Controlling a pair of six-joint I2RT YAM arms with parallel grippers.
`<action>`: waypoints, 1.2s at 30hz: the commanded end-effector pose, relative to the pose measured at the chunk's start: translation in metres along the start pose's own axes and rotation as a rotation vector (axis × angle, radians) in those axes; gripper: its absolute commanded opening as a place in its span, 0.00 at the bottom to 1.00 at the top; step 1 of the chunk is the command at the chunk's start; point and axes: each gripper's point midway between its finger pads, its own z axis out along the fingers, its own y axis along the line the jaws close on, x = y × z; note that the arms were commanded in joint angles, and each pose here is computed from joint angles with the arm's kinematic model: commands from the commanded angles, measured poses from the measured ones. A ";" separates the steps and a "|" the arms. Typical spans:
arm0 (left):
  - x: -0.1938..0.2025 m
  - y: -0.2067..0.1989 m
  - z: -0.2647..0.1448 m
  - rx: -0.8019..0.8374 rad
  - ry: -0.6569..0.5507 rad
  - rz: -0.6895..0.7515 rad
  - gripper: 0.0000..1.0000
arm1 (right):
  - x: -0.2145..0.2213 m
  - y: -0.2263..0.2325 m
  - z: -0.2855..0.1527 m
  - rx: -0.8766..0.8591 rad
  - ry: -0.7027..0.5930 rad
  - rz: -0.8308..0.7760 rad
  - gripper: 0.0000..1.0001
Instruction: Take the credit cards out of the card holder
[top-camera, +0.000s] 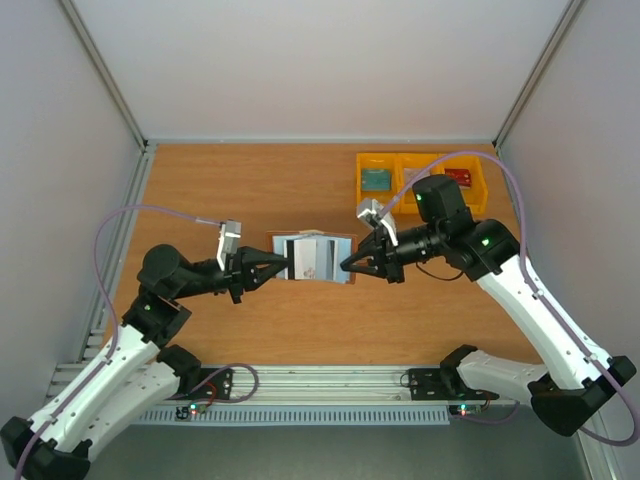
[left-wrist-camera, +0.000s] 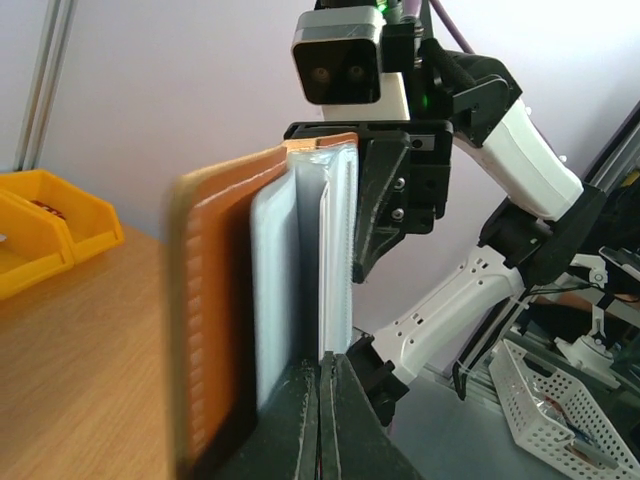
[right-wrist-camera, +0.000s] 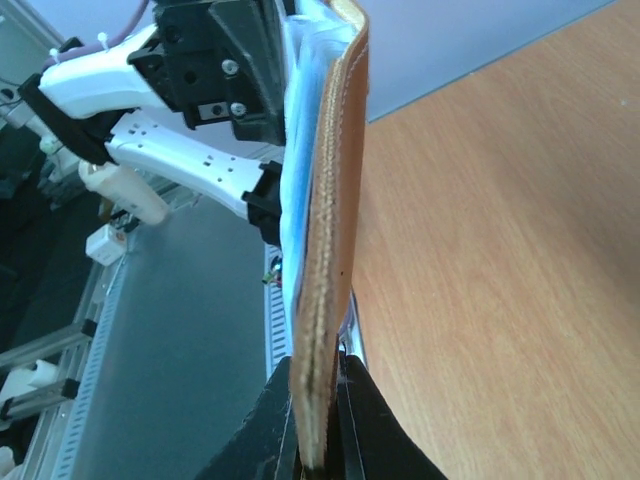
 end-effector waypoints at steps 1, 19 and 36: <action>-0.010 -0.005 -0.005 -0.015 -0.025 0.047 0.00 | 0.003 -0.009 -0.013 0.011 -0.036 0.038 0.01; -0.006 0.029 -0.020 -0.154 -0.089 0.008 0.00 | 0.123 -0.161 0.039 0.031 -0.019 0.825 0.01; 0.002 0.036 -0.020 -0.165 -0.086 -0.025 0.00 | 0.225 -0.220 0.087 0.120 0.204 1.108 0.23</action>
